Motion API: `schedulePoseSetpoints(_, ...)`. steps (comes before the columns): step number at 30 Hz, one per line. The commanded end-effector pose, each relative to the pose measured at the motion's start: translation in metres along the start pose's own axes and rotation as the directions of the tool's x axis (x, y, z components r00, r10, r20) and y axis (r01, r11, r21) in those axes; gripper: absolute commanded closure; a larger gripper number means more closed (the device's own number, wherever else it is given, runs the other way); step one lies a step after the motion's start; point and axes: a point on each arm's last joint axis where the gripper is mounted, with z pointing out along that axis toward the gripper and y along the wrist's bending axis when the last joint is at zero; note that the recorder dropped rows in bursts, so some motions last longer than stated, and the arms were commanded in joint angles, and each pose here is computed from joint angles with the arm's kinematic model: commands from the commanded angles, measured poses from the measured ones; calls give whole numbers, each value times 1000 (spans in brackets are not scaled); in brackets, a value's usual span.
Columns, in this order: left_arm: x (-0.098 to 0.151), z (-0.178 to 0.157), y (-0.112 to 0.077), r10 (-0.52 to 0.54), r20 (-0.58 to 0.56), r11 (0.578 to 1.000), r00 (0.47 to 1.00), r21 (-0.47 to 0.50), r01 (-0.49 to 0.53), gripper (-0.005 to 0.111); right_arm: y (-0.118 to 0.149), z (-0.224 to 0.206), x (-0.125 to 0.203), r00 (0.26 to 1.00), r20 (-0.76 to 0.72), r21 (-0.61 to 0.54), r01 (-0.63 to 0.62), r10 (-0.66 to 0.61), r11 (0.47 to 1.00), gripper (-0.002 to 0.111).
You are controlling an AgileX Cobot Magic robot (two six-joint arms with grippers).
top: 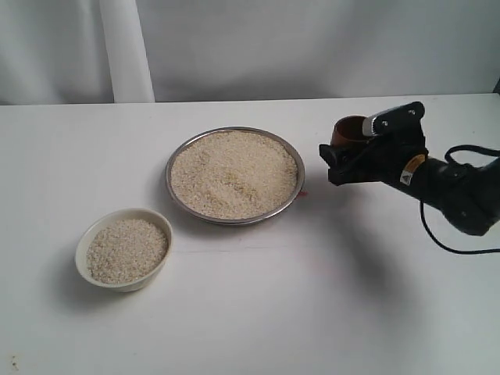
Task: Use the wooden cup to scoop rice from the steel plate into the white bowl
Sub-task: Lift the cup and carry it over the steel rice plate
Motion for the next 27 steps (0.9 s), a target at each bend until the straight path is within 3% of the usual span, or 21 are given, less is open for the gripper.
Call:
schedulePoseSetpoints(1,0,0,0,-12,9,1000,1000,6,12,107,3,-13,-39,994,14,-11,104,-104,994,108)
schedulePoseSetpoints(6,0,0,0,-12,9,1000,1000,6,12,107,14,-31,-84,981,15,9,193,-193,981,108)
schedulePoseSetpoints(9,0,0,0,-12,9,1000,1000,6,12,107,24,-35,-118,958,-59,34,282,-280,959,108)
schedulePoseSetpoints(15,0,0,0,-12,9,1000,1000,6,12,107,53,-32,-183,865,-206,79,480,-457,874,108)
schedulePoseSetpoints(21,0,0,0,-12,9,1000,1000,6,12,107,86,-27,-218,735,-255,50,659,-628,751,108)
schedulePoseSetpoints(27,0,0,0,-12,9,1000,1000,6,12,107,110,-11,-219,488,-408,-83,822,-772,564,108)
